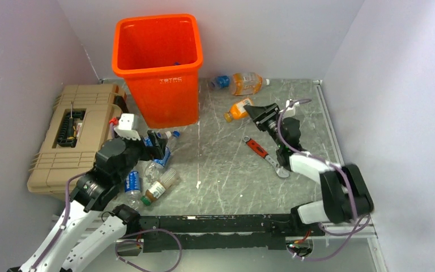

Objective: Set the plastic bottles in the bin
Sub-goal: Pick up the plastic bottle at the center of the board, then place the plastic bottle in the trash bin.

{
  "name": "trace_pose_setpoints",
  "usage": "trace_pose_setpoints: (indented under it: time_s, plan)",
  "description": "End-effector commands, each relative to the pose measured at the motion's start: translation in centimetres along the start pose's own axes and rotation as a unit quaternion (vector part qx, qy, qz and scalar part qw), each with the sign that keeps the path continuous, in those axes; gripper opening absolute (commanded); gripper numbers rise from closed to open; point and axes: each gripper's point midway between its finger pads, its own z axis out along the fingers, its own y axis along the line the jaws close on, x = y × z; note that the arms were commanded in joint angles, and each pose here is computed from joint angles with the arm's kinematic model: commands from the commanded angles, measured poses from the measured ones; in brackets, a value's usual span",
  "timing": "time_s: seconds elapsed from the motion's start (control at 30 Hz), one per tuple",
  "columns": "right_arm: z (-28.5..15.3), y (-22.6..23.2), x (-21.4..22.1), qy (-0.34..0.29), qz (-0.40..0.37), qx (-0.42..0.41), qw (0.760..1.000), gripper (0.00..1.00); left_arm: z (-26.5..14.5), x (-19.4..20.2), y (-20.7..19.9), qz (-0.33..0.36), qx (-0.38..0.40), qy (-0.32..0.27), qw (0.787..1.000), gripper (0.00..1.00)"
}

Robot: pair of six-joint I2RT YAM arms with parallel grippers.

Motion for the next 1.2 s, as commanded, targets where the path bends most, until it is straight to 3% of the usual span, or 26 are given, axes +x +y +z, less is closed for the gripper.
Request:
trace_pose_setpoints:
  time_s: [0.0,0.13,0.3,0.6,0.73,1.17]
  plan:
    - [-5.2,8.5,2.0,0.004,-0.059,-0.105,0.993,0.29,-1.1,-3.1,-5.4,-0.12,0.139,-0.07,0.981,0.99]
    - [-10.2,12.1,4.6,0.018,-0.109,-0.159,0.981,0.28,-1.7,-4.2,-9.6,-0.198,0.265,-0.1,0.938,0.99]
    - [-14.9,13.0,6.1,0.036,-0.08,-0.221,0.971,0.27,-2.2,-5.0,-14.1,-0.224,0.409,-0.12,0.876,0.99]
    - [-17.2,14.9,7.3,0.06,-0.038,-0.287,0.955,0.27,-1.0,-2.7,-19.6,-0.22,0.544,0.005,0.81,0.95]
    - [-17.0,15.6,7.0,0.053,-0.027,-0.303,0.951,0.26,-1.4,-1.8,-20.2,-0.213,0.552,0.014,0.806,0.95]
    - [-15.8,16.8,7.0,0.047,0.032,-0.328,0.943,0.25,-1.2,0.3,-20.6,-0.189,0.517,0.018,0.834,0.98]
